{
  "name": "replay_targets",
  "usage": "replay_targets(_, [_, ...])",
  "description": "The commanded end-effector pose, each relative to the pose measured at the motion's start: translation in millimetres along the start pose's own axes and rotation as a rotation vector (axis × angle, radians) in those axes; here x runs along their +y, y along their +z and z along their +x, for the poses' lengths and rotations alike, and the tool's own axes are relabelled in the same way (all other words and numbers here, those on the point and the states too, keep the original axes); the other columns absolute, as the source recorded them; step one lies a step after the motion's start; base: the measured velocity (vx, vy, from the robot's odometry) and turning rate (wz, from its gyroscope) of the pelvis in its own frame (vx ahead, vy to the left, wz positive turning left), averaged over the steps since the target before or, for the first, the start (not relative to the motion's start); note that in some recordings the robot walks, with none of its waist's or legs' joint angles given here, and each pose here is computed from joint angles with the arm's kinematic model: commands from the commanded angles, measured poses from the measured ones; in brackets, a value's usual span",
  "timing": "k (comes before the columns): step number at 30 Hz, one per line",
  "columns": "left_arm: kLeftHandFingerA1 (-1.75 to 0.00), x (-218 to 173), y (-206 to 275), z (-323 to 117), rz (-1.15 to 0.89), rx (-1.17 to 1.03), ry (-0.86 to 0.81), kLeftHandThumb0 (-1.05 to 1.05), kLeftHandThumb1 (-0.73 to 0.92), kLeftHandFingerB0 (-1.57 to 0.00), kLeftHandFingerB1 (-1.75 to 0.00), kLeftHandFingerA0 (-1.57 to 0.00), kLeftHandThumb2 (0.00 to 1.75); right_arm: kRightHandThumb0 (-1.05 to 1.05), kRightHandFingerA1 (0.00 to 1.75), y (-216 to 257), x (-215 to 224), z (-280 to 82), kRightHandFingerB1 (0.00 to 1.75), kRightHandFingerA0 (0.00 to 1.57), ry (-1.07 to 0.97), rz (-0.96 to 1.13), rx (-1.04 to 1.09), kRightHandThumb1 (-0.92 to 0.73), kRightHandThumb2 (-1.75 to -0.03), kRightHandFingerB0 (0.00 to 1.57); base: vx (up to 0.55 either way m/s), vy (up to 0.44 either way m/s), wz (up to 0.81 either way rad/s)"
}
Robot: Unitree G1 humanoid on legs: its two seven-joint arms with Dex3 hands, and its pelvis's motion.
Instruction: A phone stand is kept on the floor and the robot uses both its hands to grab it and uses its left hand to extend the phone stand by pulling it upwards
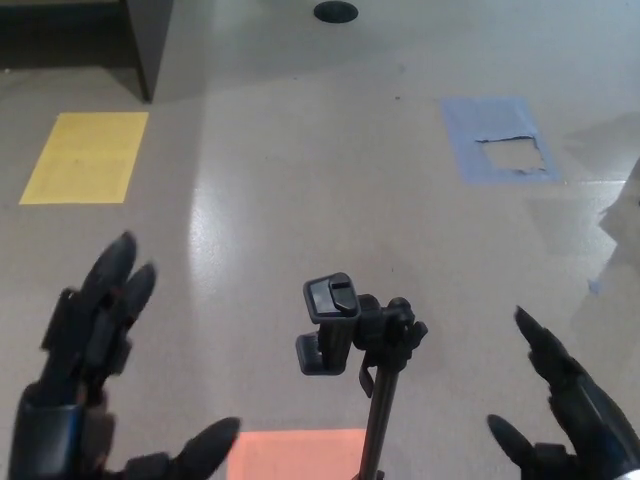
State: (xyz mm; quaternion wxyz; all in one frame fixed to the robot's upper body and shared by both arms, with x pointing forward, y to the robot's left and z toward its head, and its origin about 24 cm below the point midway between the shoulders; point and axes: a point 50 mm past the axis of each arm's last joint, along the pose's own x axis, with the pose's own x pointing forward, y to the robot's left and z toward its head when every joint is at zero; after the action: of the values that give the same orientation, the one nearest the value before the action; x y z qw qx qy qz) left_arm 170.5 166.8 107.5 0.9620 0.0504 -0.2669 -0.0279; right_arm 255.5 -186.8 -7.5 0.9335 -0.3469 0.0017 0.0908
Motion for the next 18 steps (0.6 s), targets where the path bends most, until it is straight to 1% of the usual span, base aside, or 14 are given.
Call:
replay_targets(1, [-0.18,-49,60,26,-0.002,-0.181,-0.329,-0.62,0.34,-0.05,-0.23,-0.04,0.85,-1.05,0.29,40,4,20,0.29,0.00,-0.017,-0.080,-0.199,-0.67,-1.12,0.00,0.00,0.000,0.00])
replay_targets(2, [-0.17,-55,63,27,-0.012,-0.188,-0.365,-0.61,0.31,-0.01,-0.21,-0.01,0.84,-1.05,0.29,43,6,22,0.29,0.00,-0.020,-0.076,-0.207,-0.70,-1.13,0.00,0.00,0.000,0.00])
replay_targets(3, [-0.18,-64,65,28,-0.066,-0.177,-0.404,-0.58,0.28,0.00,-0.23,0.00,0.81,-1.05,0.00,46,7,23,0.00,0.00,-0.017,-0.073,-0.220,-0.71,-0.68,0.00,0.00,0.000,0.00])
replay_targets(4, [-0.19,-71,66,28,-0.113,-0.158,-0.421,-0.56,0.27,0.00,-0.21,0.00,0.81,-1.05,0.29,48,8,24,0.29,0.00,-0.015,-0.066,-0.224,-0.64,-1.10,0.00,0.00,0.000,0.00])
replay_targets(8, [-0.17,-86,63,26,-0.256,-0.064,-0.449,-0.58,0.27,0.00,-0.15,0.00,0.82,-0.94,0.29,53,12,25,0.31,0.00,0.004,-0.016,-0.201,-0.67,-1.09,0.00,0.00,0.000,0.00])
replay_targets(9, [-0.16,-89,61,26,-0.288,-0.029,-0.451,-0.94,0.35,-0.02,-0.06,-0.02,0.69,-1.05,0.00,54,13,26,0.00,0.00,0.005,-0.011,-0.201,-0.61,-0.64,0.00,0.00,0.000,0.00])
replay_targets(10, [-0.16,-90,60,25,-0.303,-0.011,-0.451,-0.94,0.35,-0.02,-0.06,-0.02,0.69,-1.05,0.00,54,13,26,0.00,0.00,0.006,-0.007,-0.201,-0.61,-0.64,0.00,0.00,0.000,0.00])
replay_targets(11, [-0.21,-94,51,25,-0.355,0.054,-0.447,-0.95,0.41,0.00,-0.09,0.00,0.67,-0.95,0.24,54,14,26,0.26,0.00,0.000,-0.011,-0.208,-0.64,-1.07,0.00,0.00,0.000,0.00])
replay_targets(12, [-0.23,-96,45,25,-0.379,0.092,-0.442,-0.96,0.49,0.00,-0.08,0.00,0.58,-1.05,0.22,54,14,26,0.21,0.00,-0.005,-0.022,-0.221,-0.65,-1.10,0.00,0.00,0.000,0.00])
replay_targets(14, [-0.19,-96,33,26,-0.407,0.154,-0.422,-0.98,0.43,0.00,-0.14,0.00,0.69,-1.03,0.26,53,15,26,0.26,0.00,-0.001,-0.016,-0.234,-0.61,-1.07,0.00,0.00,0.000,0.00])
replay_targets(15, [-0.11,-96,27,27,-0.441,0.191,-0.411,-0.89,0.33,0.00,-0.04,-0.04,0.74,-1.00,0.25,53,15,25,0.25,0.00,0.003,0.011,-0.236,-0.62,-1.07,0.00,0.00,0.000,0.00])
replay_targets(16, [-0.09,-96,20,29,-0.461,0.217,-0.399,-0.67,0.33,0.00,-0.12,0.00,0.85,-1.05,0.02,53,15,25,0.01,0.00,0.000,0.024,-0.244,-0.62,-0.64,0.00,0.00,0.000,0.00])
replay_targets(17, [-0.09,-95,13,31,-0.469,0.234,-0.387,-0.67,0.33,0.00,-0.12,0.00,0.85,-1.05,0.02,52,15,25,0.01,0.00,-0.008,0.027,-0.255,-0.62,-0.64,0.00,0.00,0.000,0.00])
replay_targets(18, [-0.15,-94,7,31,-0.461,0.250,-0.372,-0.89,0.44,0.00,-0.06,0.00,0.67,-1.05,0.01,51,17,23,0.00,0.00,-0.002,0.026,-0.251,-0.63,-0.65,0.00,0.00,0.000,0.00])
